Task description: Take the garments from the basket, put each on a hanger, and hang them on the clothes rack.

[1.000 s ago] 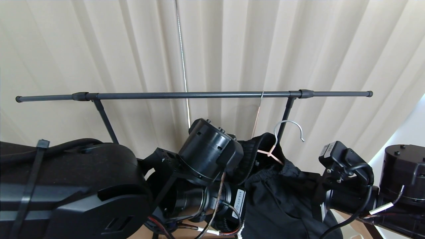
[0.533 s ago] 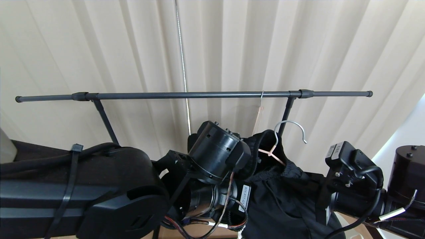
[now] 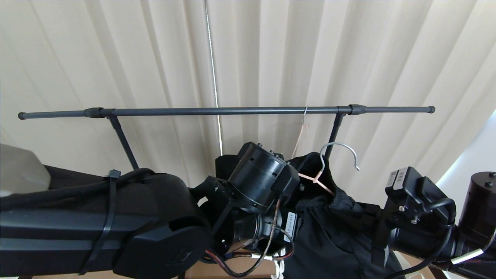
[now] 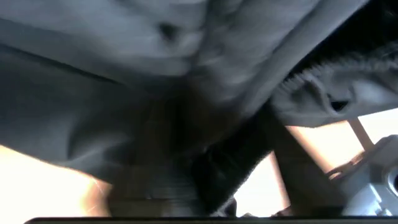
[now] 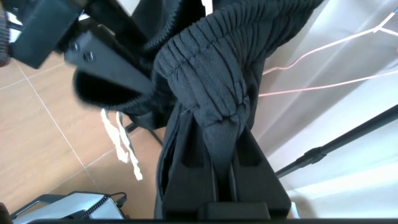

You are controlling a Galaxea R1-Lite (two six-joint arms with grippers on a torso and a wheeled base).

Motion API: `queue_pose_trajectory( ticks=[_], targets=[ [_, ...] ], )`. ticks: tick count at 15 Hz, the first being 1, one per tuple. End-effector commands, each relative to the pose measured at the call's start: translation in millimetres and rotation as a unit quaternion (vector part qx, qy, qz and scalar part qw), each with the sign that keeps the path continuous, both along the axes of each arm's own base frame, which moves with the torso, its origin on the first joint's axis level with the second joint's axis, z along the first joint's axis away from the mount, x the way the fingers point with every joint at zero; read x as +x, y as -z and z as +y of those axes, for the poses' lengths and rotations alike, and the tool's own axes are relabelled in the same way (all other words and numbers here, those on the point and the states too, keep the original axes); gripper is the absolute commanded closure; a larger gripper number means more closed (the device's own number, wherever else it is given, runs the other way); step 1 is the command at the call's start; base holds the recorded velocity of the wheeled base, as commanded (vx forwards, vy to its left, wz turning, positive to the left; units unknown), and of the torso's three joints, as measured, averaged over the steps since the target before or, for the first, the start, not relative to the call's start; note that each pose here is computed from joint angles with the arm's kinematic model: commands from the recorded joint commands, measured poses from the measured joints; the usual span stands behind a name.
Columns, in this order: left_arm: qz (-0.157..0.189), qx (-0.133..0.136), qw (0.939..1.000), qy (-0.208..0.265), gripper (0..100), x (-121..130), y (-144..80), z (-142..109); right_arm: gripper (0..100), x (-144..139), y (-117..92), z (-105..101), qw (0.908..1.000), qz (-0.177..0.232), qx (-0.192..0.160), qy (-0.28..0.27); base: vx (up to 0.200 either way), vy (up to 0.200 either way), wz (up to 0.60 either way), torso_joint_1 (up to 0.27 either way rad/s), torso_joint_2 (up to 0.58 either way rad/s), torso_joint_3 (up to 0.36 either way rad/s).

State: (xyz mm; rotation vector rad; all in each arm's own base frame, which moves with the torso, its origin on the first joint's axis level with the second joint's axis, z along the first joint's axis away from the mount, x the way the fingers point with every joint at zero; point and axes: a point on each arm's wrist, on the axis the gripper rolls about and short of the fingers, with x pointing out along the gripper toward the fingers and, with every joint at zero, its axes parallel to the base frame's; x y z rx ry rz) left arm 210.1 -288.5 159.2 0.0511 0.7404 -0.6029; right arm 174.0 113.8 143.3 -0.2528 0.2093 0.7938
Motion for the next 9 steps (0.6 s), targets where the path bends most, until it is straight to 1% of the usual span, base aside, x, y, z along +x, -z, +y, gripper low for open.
queue_pose_trajectory(
  ticks=[1, 3, 4, 6, 7, 9],
  targets=[
    [-0.004, 0.006, 1.0000, -0.002, 0, -3, 2, -2, 100, 0, 1, 0, 1.0000, 0.001, -0.001, -0.001, 0.000, 0.000, 0.00, 0.000, 0.00, 0.000],
    [-0.021, 0.007, 0.9996, -0.015, 0, -9, -8, 6, 100, 0, 0, 0, 1.0000, 0.001, -0.001, 0.000, 0.000, 0.000, 0.00, 0.000, 0.00, 0.000],
    [-0.024, 0.003, 0.9996, -0.014, 0, -12, -12, 8, 100, 0, 0, 0, 1.0000, 0.001, -0.001, 0.000, 0.000, 0.000, 0.00, 0.000, 0.00, 0.000],
    [-0.032, -0.007, 0.9994, -0.003, 0, -24, -23, 15, 100, 1, 1, 1, 1.0000, 0.003, -0.002, 0.000, 0.000, 0.000, 0.00, 0.000, 0.00, 0.000],
    [-0.035, -0.004, 0.9994, 0.003, 0, -27, -24, 15, 100, 1, 2, 1, 1.0000, 0.004, -0.002, 0.000, 0.000, 0.000, 0.00, 0.000, 0.00, 0.000],
    [-0.046, -0.004, 0.9988, 0.015, 0, -37, -31, 27, 100, 2, 3, 1, 1.0000, 0.008, -0.003, 0.000, 0.000, 0.000, 0.00, 0.000, 0.00, 0.000]
  ],
)
